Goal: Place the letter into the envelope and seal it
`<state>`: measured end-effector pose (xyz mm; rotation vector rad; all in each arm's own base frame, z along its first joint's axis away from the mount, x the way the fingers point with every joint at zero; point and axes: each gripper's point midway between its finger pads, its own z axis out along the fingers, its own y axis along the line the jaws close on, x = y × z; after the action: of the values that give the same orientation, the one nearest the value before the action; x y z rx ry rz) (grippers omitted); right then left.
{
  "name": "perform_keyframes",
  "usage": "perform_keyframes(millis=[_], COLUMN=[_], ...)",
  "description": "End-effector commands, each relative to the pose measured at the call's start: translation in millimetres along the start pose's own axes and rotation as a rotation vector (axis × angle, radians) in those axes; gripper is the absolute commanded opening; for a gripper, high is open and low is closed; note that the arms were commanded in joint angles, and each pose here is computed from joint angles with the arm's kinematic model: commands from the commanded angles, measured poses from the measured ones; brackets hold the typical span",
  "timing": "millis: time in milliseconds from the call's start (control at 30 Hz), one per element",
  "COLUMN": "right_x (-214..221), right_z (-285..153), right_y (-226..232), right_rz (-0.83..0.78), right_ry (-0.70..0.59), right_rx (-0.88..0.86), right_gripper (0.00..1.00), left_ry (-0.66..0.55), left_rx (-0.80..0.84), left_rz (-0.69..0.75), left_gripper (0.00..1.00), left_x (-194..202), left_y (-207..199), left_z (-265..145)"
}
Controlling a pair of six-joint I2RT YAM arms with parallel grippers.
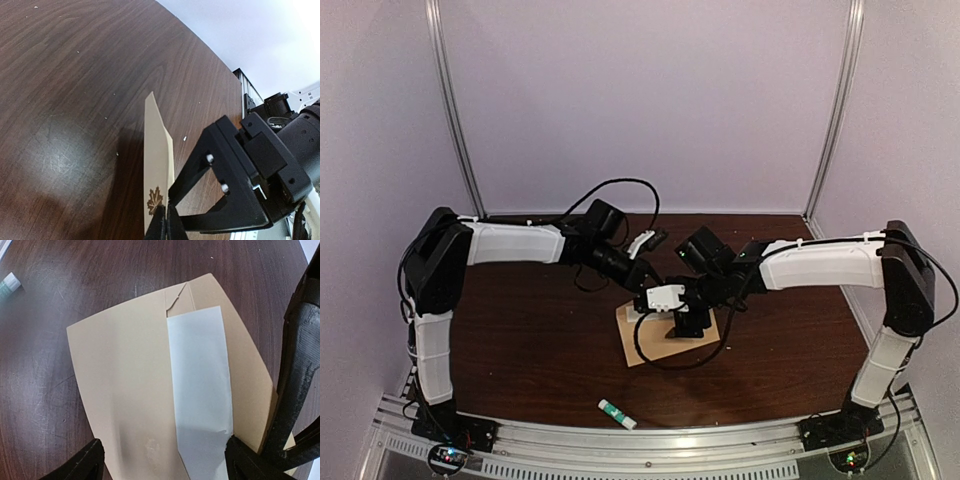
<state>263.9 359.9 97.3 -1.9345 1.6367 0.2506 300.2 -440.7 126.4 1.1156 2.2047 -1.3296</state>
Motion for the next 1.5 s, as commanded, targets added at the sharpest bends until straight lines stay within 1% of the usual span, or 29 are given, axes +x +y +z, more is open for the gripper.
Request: perform_keyframes(millis=[0, 167, 333, 433, 533, 567, 633, 733, 800, 867, 900, 1000, 1200, 1333, 1467], right_x=[-8, -6, -9, -10, -5, 0, 7, 15, 19, 21, 21, 25, 21, 14, 11], right_z=[3, 7, -1, -19, -42, -47, -56, -60, -58, -54, -52, -37, -15, -14, -9], right_y=[-7, 2, -3, -11, -14, -16, -19, -20, -15, -7, -3, 1, 1, 4, 11], right_rz=[0.001, -0.013, -0.032, -0.055, -0.069, -0.054, -0.004, 0.065, 0.059, 0.008, -0.007, -0.023, -0.001, -0.020, -0.057], right_ry=[-0.008, 0.011, 0.018, 0.047, 0.049, 0.045, 0.017, -0.026, -0.038, -0.037, -0.039, -0.023, -0.006, -0.013, -0.007], right_rx=[0.018, 0.003, 0.049, 0.094, 0.132, 0.137, 0.120, 0.055, 0.013, -0.032, -0.059, -0.117, -0.197, -0.200, -0.219], right_gripper=[0.84, 0.85, 0.85, 0.84, 0.84, 0.85, 0.85, 0.84, 0.84, 0.84, 0.84, 0.84, 0.84, 0.83, 0.81], left_ry=[-0.032, -0.031, -0.033, -0.054, -0.077, -0.100, -0.146, -0.163, -0.142, -0.111, -0.097, -0.067, 0.035, 0.052, 0.097], left_rx=[0.052, 0.052, 0.055, 0.082, 0.053, 0.071, 0.118, 0.122, 0.101, 0.071, 0.038, -0.030, -0.096, -0.153, -0.180], left_rz=[0.030, 0.034, 0.020, -0.036, -0.154, -0.183, -0.229, -0.279, -0.303, -0.319, -0.324, -0.330, -0.306, -0.270, -0.276], left_gripper=[0.00, 0.00, 0.00, 0.00, 0.00, 0.00, 0.00, 0.00, 0.00, 0.00, 0.05, 0.26, 0.28, 0.29, 0.30], left_x=[-12, -12, -13, -13, -3, -2, -5, -3, 6, 17, 22, 32, 48, 50, 58], left_y=[-10, -10, -10, -1, 34, 38, 38, 40, 40, 41, 46, 57, 67, 69, 69], left_z=[-1, -2, -3, -8, -4, 0, 5, 13, 16, 22, 24, 26, 27, 20, 14])
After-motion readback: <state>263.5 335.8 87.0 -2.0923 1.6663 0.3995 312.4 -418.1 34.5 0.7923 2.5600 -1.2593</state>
